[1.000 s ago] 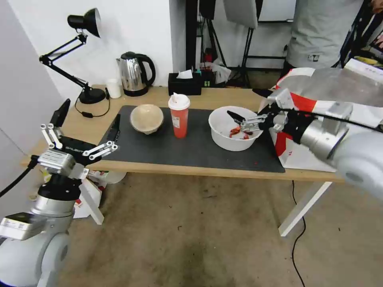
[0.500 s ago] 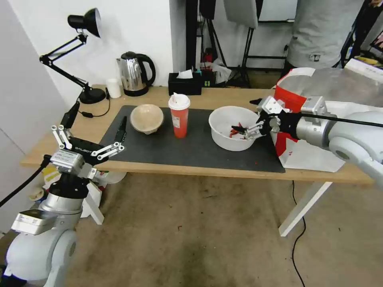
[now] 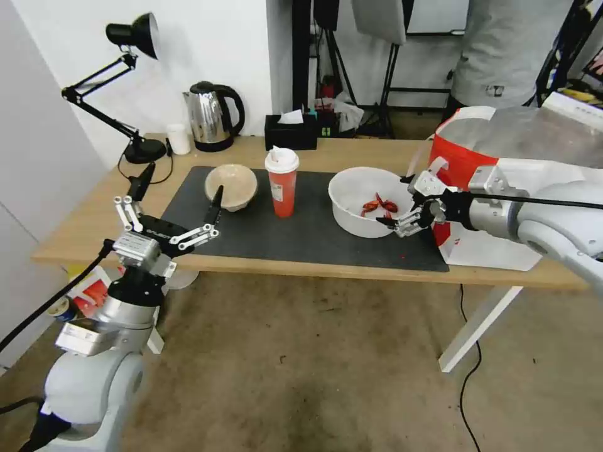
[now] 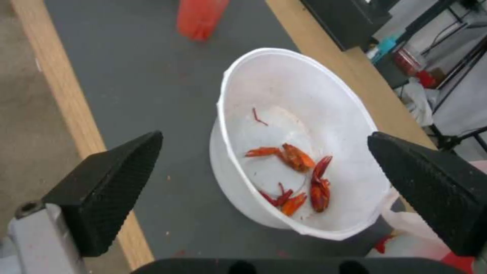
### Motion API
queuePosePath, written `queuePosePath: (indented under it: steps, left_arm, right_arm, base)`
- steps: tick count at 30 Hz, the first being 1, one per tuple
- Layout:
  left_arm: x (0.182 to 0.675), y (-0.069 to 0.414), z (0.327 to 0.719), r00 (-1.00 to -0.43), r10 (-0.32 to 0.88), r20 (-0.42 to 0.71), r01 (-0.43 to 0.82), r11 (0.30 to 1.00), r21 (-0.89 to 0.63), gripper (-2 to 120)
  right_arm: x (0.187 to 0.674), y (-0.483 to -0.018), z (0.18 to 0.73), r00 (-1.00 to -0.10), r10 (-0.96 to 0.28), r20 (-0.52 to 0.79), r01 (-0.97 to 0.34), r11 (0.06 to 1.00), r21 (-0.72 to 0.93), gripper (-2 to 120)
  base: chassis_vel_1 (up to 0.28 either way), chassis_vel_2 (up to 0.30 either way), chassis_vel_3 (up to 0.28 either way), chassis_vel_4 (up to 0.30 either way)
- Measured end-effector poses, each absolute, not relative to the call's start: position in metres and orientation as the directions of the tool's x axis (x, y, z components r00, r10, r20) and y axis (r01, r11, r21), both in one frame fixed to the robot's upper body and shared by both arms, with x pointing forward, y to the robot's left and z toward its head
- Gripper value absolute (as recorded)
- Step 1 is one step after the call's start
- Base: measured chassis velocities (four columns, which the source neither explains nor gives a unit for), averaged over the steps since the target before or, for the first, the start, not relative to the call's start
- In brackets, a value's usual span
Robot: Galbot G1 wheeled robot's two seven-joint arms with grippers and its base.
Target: Pick up the trash from the table and place it into the takeout bag.
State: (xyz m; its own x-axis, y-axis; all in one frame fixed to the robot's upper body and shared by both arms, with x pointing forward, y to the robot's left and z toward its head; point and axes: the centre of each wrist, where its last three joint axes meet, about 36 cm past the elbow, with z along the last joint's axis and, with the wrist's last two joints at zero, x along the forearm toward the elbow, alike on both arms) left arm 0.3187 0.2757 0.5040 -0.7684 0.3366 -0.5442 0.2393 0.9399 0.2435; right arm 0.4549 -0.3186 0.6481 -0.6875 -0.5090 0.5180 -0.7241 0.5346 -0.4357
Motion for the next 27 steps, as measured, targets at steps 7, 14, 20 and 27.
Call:
queuePosePath:
  steps: [7, 14, 20, 27]
  left_arm:
    - [0.318, 0.275, 0.504, -0.768, 0.338, -0.544, 0.241, 0.94, 0.243, 100]
    - [0.316, 0.27, 0.504, -0.765, 0.346, -0.544, 0.25, 0.937, 0.244, 100]
    - [0.313, 0.268, 0.505, -0.763, 0.349, -0.544, 0.254, 0.936, 0.245, 100]
    - [0.308, 0.267, 0.504, -0.76, 0.352, -0.546, 0.254, 0.935, 0.249, 100]
  right_arm:
    - [0.455, -0.318, 0.648, -0.669, -0.518, 0.533, -0.739, 0.536, -0.408, 100]
    - [0.459, -0.321, 0.644, -0.661, -0.515, 0.547, -0.745, 0.539, -0.393, 100]
    - [0.468, -0.325, 0.639, -0.654, -0.508, 0.561, -0.748, 0.547, -0.377, 100]
    - [0.48, -0.327, 0.633, -0.655, -0.5, 0.567, -0.745, 0.554, -0.373, 100]
  base:
    - [0.0, 0.0, 0.0, 0.0]
    - [0.0, 0.0, 0.0, 0.0]
    - [0.0, 0.0, 0.0, 0.0]
    - [0.0, 0.0, 0.0, 0.0]
